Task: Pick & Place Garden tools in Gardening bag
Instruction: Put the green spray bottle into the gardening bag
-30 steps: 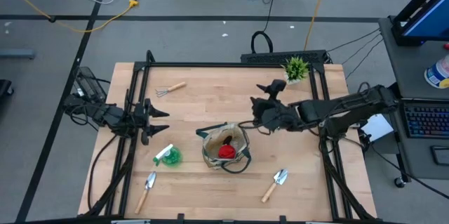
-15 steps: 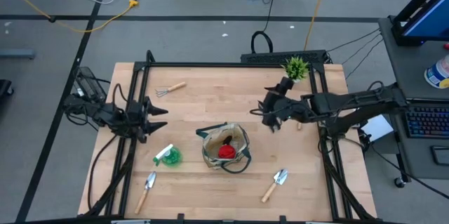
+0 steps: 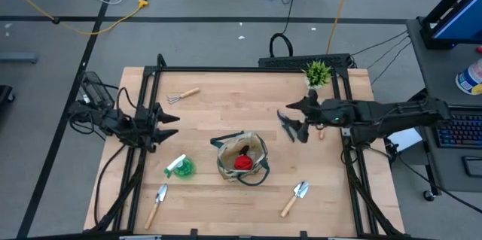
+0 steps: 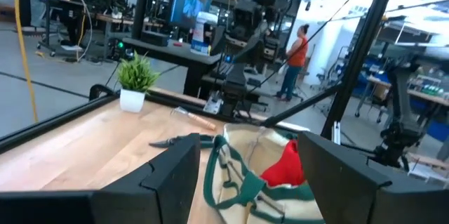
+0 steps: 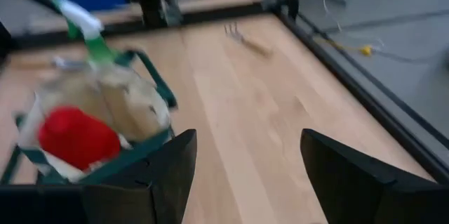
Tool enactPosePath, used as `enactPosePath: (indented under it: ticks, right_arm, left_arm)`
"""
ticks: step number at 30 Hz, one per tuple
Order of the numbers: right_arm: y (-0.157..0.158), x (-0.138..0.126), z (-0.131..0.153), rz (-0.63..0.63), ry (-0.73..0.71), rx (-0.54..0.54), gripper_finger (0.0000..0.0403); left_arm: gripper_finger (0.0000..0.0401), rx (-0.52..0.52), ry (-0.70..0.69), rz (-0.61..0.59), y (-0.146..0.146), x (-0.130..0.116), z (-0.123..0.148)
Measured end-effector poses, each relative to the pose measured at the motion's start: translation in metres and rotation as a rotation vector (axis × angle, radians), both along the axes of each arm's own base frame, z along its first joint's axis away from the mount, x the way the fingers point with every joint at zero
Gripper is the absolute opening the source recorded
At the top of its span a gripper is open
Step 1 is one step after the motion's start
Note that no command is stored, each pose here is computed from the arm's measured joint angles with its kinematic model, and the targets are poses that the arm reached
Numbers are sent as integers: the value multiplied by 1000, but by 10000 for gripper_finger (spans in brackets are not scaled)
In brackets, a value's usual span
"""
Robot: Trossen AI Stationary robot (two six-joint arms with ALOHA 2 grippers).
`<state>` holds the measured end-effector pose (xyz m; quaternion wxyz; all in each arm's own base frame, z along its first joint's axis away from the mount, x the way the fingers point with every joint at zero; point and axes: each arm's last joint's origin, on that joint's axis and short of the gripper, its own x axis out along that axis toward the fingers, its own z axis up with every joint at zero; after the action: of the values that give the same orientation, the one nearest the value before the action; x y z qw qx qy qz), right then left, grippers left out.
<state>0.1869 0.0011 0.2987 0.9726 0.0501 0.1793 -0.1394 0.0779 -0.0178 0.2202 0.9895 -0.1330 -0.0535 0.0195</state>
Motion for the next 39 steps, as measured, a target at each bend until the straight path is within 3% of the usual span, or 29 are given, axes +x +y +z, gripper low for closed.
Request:
enactPosePath:
  ticks: [10,24,32,39]
  right_arm:
    - [-2,-37,-8,5,-199,63,249]
    - [-3,-65,-29,4,-314,90,249]
    - [-3,-72,-51,-3,-399,134,249]
    - [-3,-75,-69,-15,-401,187,249]
  left_arm:
    - [244,-172,-95,-26,0,-1,9]
    - [244,-239,-155,-29,-1,3,16]
    - [244,-244,-45,-32,-9,22,25]
    - [244,-212,134,-18,-16,40,56]
